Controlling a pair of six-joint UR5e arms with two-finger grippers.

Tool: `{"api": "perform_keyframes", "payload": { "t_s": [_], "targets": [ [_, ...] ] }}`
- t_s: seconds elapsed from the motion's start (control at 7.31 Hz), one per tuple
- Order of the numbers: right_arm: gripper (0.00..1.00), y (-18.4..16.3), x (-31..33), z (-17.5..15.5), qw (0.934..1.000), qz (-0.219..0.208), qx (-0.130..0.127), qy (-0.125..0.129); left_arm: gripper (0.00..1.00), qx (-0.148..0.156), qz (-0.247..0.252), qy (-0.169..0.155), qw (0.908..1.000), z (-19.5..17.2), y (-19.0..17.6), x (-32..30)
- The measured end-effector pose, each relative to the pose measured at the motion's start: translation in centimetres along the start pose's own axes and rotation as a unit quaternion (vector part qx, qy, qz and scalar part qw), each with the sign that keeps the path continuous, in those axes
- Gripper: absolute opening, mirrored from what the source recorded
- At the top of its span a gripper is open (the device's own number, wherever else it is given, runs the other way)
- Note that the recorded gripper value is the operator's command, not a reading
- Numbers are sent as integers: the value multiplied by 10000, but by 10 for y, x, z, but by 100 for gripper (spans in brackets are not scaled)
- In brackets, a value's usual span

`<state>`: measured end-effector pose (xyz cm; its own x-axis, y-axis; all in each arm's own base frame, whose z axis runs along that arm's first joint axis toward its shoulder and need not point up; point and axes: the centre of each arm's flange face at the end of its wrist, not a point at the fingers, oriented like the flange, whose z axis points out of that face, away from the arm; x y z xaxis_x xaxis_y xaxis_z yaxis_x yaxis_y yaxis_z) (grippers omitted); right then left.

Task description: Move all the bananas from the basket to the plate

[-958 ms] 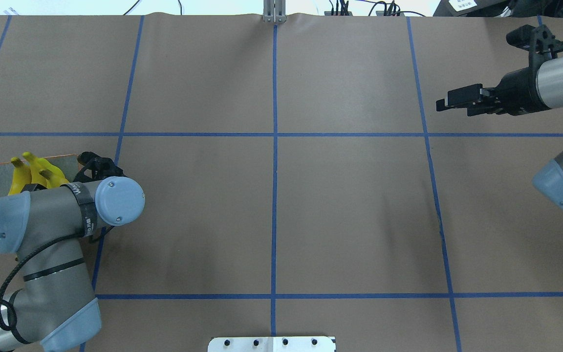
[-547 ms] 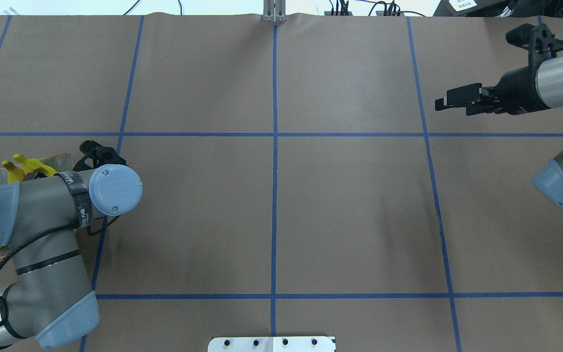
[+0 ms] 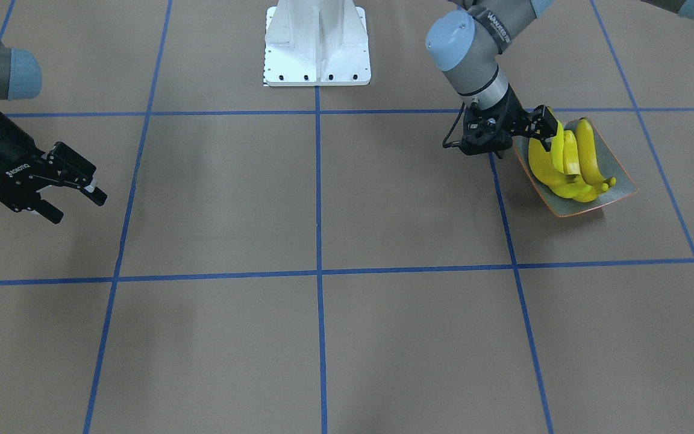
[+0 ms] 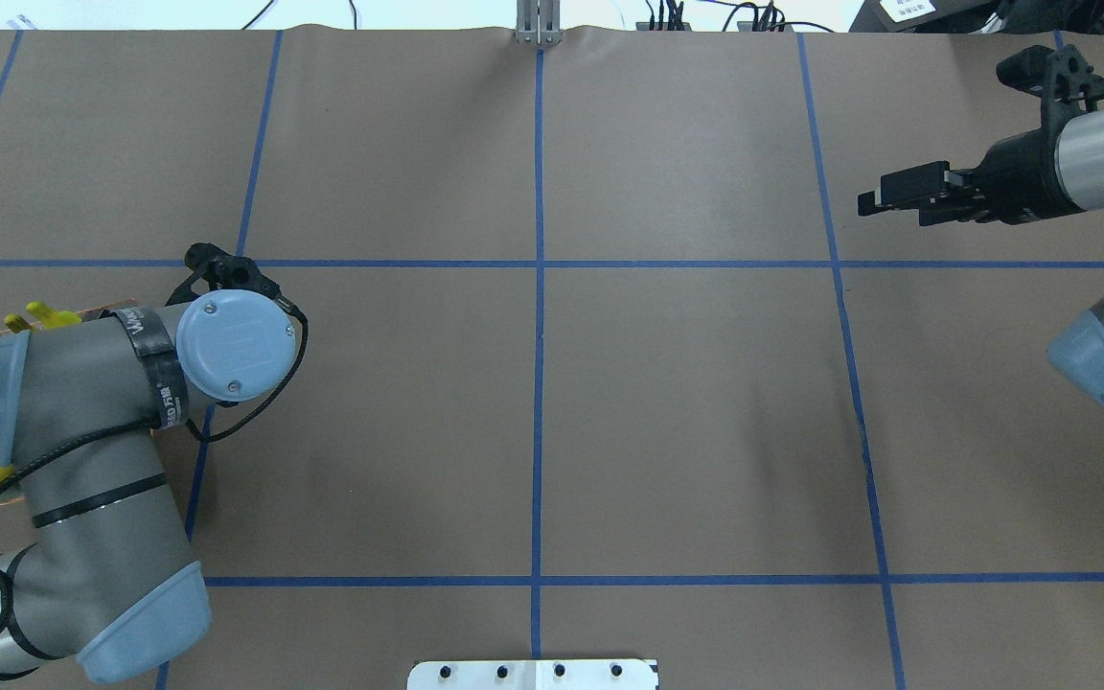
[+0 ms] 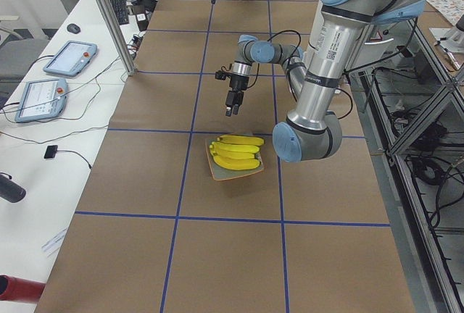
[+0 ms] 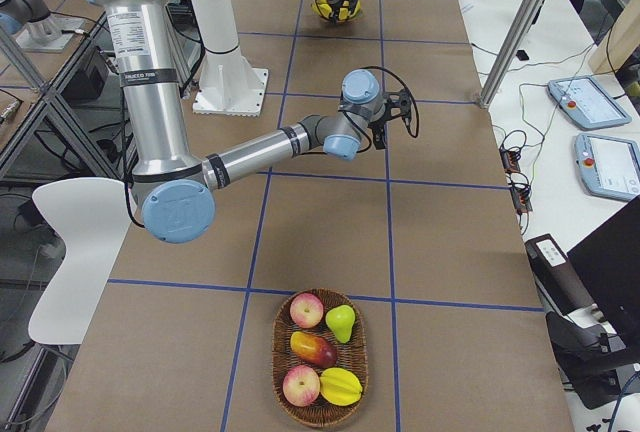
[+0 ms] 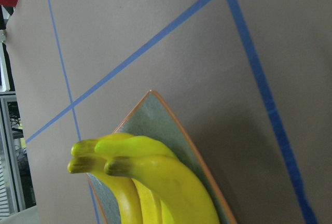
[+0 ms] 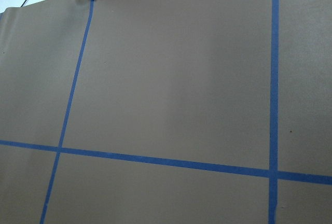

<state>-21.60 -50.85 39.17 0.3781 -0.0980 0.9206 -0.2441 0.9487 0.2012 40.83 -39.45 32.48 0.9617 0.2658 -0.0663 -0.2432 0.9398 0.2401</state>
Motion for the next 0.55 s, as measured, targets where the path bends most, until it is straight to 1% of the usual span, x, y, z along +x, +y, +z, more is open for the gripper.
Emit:
{"api": "perform_keyframes", "payload": {
  "t_s": [0.14, 0.27, 0.41, 0.55],
  "targets": [
    [100, -5, 8, -6, 9999, 73, -24, 94, 99, 97, -163, 426, 9989, -12, -11, -3],
    [100, -12, 19, -13, 9996, 86, -75, 241, 99, 155, -355, 895, 9952, -21, -22, -13],
    [100, -21, 33, -21, 9989, -29, -145, 452, 99, 175, -543, 1346, 9893, -27, -34, -27],
    [100, -32, 50, -33, 9970, -226, -239, 705, 99, 159, -731, 1776, 9813, -33, -46, -47]
  ]
}}
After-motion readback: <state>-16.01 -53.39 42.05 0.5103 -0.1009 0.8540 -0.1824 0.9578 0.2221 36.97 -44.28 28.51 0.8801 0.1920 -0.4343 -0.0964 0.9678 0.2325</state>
